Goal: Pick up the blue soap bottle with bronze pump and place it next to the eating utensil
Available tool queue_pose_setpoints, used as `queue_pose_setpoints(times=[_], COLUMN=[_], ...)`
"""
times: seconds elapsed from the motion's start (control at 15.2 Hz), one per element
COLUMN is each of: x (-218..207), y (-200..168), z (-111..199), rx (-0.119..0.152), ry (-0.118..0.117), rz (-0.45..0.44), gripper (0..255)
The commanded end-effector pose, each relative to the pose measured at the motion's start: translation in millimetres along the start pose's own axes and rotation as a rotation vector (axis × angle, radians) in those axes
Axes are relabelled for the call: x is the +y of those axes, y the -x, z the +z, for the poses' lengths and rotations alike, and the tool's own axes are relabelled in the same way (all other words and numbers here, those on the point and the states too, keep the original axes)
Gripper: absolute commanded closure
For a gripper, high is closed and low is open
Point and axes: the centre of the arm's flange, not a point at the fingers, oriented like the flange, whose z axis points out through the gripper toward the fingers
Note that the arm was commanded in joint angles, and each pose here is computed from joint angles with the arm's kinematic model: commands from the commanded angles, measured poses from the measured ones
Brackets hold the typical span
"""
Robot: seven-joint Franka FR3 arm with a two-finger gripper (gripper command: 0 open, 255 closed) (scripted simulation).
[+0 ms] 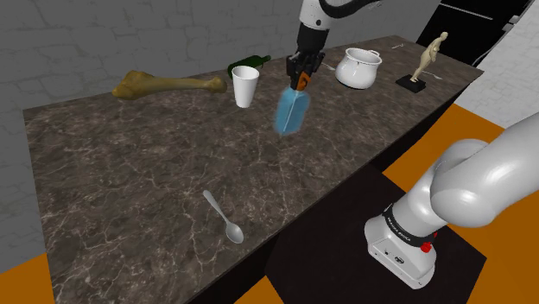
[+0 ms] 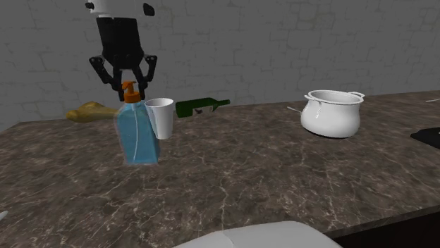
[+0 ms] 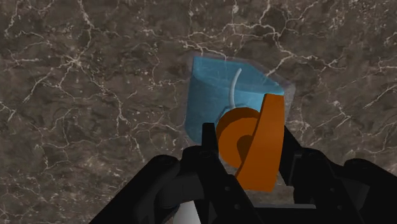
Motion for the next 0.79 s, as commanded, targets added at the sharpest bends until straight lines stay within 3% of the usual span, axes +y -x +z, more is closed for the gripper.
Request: queue_pose_setpoints(times=[0.0, 0.73], x=[-27, -169], y=[5, 36], z=[0, -1], rx=[0.001, 0.001], ry=[0.001, 0.001], rz=[0.002, 0.002], gripper=[255, 255])
